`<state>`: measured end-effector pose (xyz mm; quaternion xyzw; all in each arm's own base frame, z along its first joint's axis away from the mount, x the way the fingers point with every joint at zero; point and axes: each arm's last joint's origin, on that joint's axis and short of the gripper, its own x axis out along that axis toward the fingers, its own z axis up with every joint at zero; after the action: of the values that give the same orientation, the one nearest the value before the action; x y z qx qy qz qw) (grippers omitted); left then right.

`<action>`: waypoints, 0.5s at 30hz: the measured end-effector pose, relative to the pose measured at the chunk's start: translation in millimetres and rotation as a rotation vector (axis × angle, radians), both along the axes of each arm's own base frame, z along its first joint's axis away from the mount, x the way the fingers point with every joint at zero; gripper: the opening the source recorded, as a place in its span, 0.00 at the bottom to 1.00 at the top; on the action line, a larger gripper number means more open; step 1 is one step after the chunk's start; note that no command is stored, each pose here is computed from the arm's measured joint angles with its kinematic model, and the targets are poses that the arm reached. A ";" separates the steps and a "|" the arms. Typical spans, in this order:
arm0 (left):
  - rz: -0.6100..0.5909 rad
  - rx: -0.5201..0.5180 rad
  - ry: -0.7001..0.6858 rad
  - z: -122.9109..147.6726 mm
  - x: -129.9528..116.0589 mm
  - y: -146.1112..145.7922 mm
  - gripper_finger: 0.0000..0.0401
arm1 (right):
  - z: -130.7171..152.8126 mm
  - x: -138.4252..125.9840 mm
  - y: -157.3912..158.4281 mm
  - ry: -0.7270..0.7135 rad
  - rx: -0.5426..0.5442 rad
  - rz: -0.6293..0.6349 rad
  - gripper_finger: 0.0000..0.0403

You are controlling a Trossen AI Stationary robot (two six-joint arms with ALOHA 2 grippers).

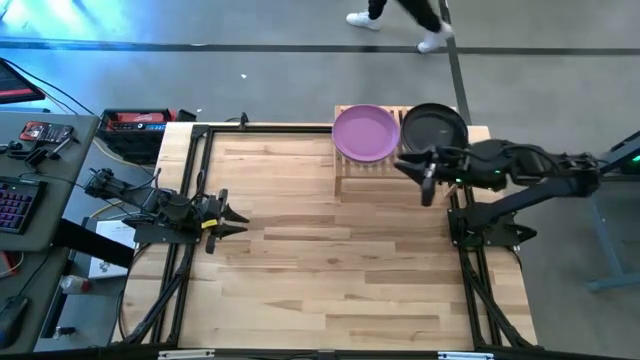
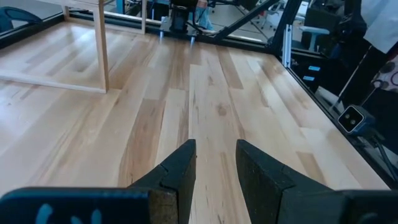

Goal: Place and stack plates onto a shelf
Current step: Return to Home Position

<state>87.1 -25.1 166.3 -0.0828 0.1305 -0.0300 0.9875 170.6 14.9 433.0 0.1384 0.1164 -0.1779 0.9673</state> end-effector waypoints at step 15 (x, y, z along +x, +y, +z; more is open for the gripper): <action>0.003 -0.006 0.000 0.1 0.0 0.0 0.25 | -96.8 -83.6 -13.8 -0.225 0.053 0.000 0.27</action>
<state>87.1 -25.1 166.4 -0.0862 0.1303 -0.0290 0.9873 87.0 1.1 336.1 0.1829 0.0116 -0.1579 0.9703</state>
